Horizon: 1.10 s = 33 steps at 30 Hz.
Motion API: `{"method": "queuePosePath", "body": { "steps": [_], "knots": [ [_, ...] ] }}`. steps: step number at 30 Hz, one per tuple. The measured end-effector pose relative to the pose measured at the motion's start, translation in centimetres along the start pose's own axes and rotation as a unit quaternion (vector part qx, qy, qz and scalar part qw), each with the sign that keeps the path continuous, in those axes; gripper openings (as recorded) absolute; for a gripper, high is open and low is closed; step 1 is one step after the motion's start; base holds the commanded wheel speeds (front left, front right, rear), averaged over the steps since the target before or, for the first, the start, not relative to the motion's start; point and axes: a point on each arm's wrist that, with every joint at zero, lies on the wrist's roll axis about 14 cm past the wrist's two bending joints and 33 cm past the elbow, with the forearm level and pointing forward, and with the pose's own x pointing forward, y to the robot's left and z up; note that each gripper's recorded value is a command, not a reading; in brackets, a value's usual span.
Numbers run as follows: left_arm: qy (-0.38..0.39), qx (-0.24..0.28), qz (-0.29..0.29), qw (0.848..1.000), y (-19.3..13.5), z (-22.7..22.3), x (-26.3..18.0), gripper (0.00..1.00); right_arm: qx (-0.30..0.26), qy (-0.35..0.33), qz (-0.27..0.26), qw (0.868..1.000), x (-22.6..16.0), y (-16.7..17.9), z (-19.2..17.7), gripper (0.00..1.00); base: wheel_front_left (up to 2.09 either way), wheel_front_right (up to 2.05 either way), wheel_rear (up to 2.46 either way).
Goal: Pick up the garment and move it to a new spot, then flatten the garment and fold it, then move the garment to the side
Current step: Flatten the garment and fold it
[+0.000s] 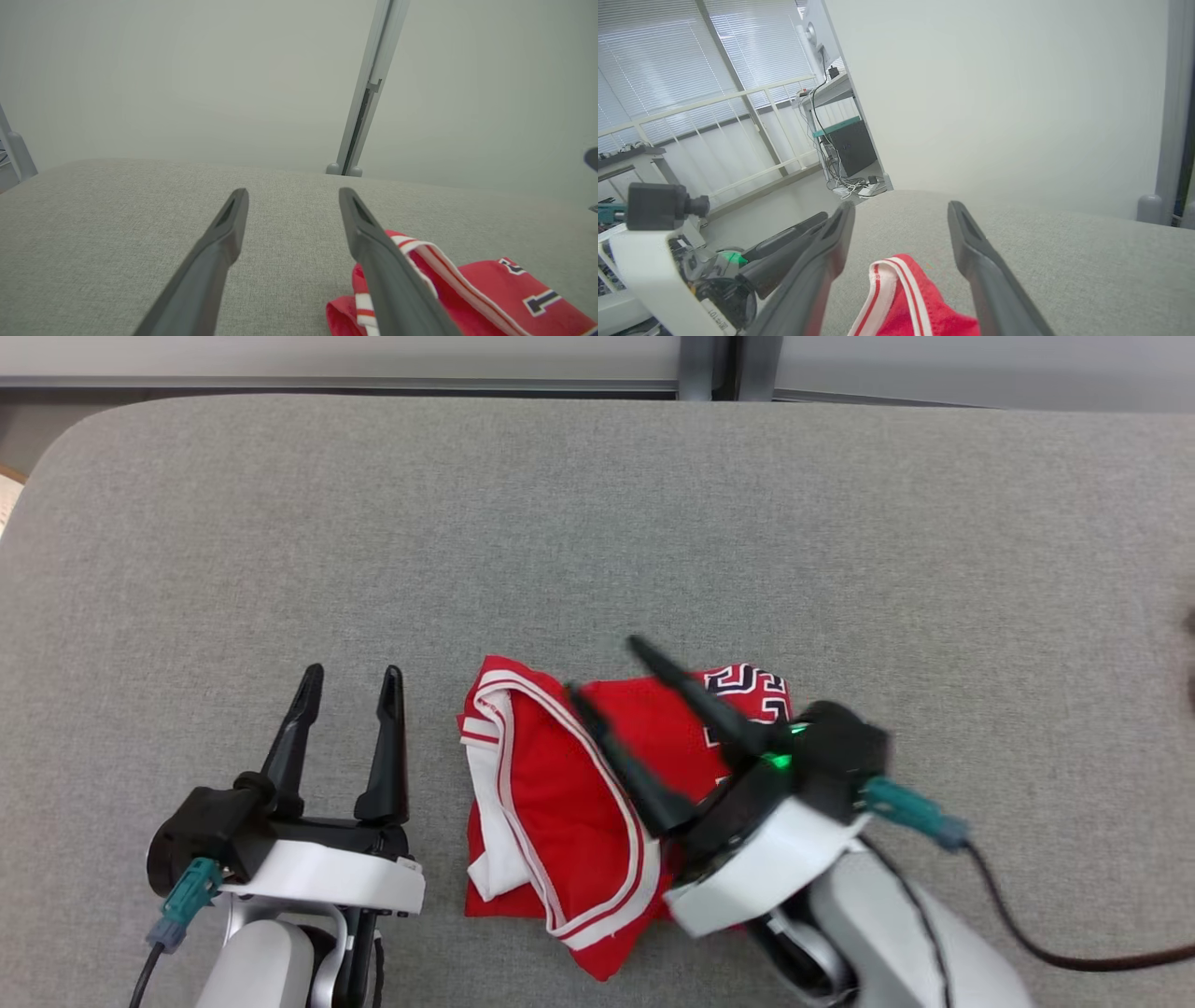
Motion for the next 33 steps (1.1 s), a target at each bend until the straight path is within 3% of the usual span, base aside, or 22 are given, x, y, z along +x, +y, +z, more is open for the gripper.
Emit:
{"method": "queuePosePath", "body": {
  "steps": [5, 6, 8, 9, 13, 17, 22, 33],
  "knots": [
    [-0.004, 0.004, -0.002, 1.000, -0.1, 0.2, 0.3, 1.00, -0.034, -0.046, -0.106, 0.993, -3.5, -6.7, 3.1, 1.00, 0.00, 0.00, 0.00],
    [-0.004, 0.004, -0.002, 1.000, -0.1, 0.2, 0.3, 1.00, -0.034, -0.046, -0.106, 0.993, -3.5, -6.7, 3.1, 1.00, 0.00, 0.00, 0.00],
    [-0.006, 0.008, -0.006, 1.000, -0.2, 0.4, 0.4, 1.00, -0.063, -0.052, -0.183, 0.980, -7.2, -11.1, 4.4, 1.00, 0.00, 0.00, 0.00],
    [-0.006, 0.008, -0.006, 1.000, -0.2, 0.4, 0.4, 1.00, -0.063, -0.052, -0.183, 0.980, -7.2, -11.1, 4.4, 1.00, 0.00, 0.00, 0.00],
    [-0.005, 0.015, -0.007, 1.000, -0.1, 0.3, 0.1, 1.00, -0.093, -0.043, -0.272, 0.957, -12.8, -14.9, 5.3, 1.00, 0.00, 0.00, 0.00],
    [-0.001, 0.020, -0.009, 1.000, 0.0, 0.3, -0.3, 1.00, -0.106, -0.022, -0.339, 0.935, -17.7, -16.5, 5.3, 1.00, 0.00, 0.00, 0.00],
    [0.002, 0.023, -0.015, 1.000, -0.3, 0.3, -0.8, 1.00, -0.105, -0.023, -0.368, 0.924, -20.1, -15.8, 5.8, 1.00, 0.00, 0.00, 0.00],
    [0.002, 0.026, -0.018, 0.999, -0.4, 0.8, -1.1, 1.00, -0.102, -0.020, -0.365, 0.925, -20.0, -14.9, 5.9, 1.00, 0.00, 0.00, 0.00]
  ]
}}
